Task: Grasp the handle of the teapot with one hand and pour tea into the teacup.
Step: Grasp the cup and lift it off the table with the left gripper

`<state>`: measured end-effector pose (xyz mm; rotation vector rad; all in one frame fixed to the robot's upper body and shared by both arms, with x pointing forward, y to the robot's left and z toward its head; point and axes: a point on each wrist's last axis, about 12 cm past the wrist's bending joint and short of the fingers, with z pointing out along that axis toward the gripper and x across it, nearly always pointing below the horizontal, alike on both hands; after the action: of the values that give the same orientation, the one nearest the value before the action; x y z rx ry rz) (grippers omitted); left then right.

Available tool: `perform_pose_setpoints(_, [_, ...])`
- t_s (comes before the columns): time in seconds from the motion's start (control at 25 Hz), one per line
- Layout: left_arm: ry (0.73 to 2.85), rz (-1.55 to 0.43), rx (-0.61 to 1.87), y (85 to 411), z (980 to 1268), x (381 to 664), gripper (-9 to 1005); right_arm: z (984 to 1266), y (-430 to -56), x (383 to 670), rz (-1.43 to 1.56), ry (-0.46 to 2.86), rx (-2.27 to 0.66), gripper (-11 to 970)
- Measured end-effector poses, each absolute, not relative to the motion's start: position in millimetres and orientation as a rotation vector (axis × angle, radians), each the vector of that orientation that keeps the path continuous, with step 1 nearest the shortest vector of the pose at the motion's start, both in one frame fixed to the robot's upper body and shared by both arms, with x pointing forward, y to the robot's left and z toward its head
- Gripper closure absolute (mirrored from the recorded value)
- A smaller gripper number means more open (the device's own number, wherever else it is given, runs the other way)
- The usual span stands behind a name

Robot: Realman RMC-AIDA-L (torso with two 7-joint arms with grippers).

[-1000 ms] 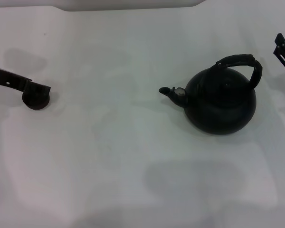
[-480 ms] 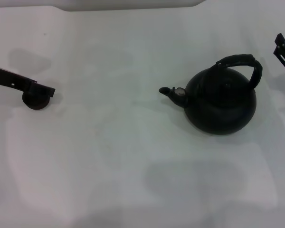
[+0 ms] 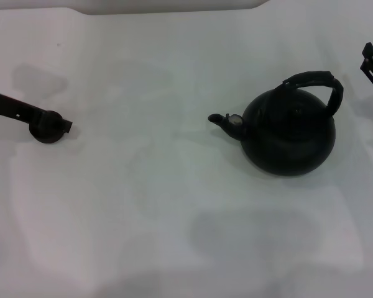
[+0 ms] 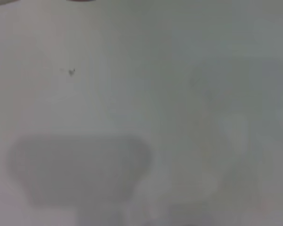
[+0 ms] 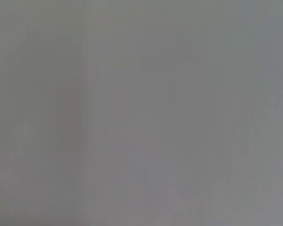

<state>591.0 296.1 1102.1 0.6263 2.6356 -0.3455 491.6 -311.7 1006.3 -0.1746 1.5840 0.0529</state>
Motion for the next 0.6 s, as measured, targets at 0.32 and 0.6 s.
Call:
perform_pose_setpoints(0.32, [2.646, -0.322, 0.644, 294.2, 1100.9, 592.0, 131, 1005.1, -312.1, 491.2, 0.051, 1.593, -0.173, 87])
perform_pose_setpoints(0.6, [2.64, -0.318, 0.652, 292.7, 1102.4, 593.3, 143, 1004.7, -312.3, 491.1, 0.05, 1.596, -0.172, 87])
